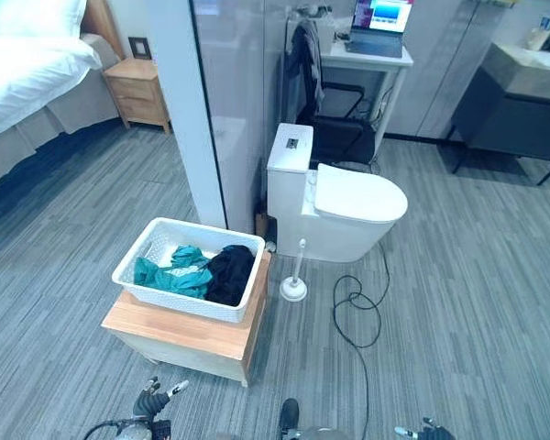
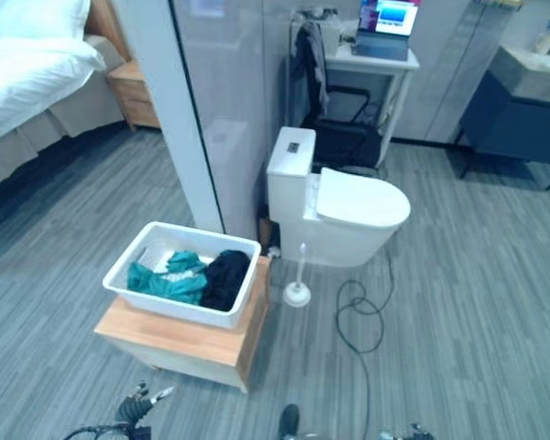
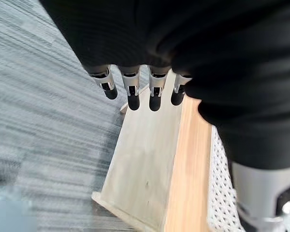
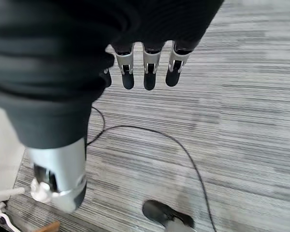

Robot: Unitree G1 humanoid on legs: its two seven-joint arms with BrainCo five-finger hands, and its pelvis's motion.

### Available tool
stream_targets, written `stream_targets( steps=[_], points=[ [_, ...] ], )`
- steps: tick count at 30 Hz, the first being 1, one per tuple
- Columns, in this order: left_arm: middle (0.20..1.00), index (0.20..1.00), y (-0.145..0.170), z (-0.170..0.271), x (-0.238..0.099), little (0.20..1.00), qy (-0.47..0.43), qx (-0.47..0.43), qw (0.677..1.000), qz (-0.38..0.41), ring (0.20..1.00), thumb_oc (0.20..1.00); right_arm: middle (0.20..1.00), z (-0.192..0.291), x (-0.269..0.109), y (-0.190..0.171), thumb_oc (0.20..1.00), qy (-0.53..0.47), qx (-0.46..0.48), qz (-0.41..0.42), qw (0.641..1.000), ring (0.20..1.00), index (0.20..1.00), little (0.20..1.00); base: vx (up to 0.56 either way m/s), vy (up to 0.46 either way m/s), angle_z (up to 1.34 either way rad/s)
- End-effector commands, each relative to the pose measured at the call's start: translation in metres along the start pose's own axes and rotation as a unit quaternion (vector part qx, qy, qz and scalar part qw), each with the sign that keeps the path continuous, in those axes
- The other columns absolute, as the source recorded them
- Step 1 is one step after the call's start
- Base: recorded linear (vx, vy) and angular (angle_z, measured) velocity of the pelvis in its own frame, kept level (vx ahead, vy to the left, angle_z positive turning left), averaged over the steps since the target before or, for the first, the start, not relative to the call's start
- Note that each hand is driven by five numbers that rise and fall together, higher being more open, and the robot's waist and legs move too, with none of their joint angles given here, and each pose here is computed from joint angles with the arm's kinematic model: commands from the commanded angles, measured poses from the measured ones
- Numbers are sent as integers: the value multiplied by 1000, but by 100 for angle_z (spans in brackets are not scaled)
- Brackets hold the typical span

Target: Grab the laundry basket,head to the washer,open it,put in the laundry and shut it.

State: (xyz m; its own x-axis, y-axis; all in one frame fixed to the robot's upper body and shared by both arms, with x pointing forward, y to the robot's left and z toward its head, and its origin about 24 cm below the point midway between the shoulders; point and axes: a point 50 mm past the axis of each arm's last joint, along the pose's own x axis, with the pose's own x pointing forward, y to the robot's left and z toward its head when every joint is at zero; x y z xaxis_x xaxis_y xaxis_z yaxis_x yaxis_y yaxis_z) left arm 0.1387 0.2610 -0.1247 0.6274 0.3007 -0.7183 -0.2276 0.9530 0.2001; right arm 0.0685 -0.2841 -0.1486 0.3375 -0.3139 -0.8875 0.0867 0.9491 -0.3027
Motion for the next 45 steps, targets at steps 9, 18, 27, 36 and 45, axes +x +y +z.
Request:
stream_targets(
  steps=[9,18,27,36,45],
  points=[
    [1000,1000,-3,15,4,1000,-29,10,1000,3,1000,1000,1000,-27,-3,-14,1000,72,-10,-21,997,1000,1000,1000,108,154,-23],
    [1000,1000,-27,25,4,1000,-53,27,997,-46,1000,1000,1000,-20,-1,-3,1000,77,-13,-10,997,1000,1000,1000,108,429,-20],
    [1000,1000,-11,54,-1,1000,-115,58,991,-46,1000,1000,1000,10,6,6,1000,51,-78,11,996,1000,1000,1000,-84,367,-46],
    [1000,1000,71,114,-65,1000,-291,141,941,95,1000,1000,1000,132,-9,-30,1000,-195,-115,-79,971,1000,1000,1000,-2,-23,-26],
    [1000,1000,98,220,-25,1000,-289,144,928,187,1000,1000,1000,288,-88,-1,1000,-459,-122,-50,879,1000,1000,1000,-43,-11,-8]
  ],
)
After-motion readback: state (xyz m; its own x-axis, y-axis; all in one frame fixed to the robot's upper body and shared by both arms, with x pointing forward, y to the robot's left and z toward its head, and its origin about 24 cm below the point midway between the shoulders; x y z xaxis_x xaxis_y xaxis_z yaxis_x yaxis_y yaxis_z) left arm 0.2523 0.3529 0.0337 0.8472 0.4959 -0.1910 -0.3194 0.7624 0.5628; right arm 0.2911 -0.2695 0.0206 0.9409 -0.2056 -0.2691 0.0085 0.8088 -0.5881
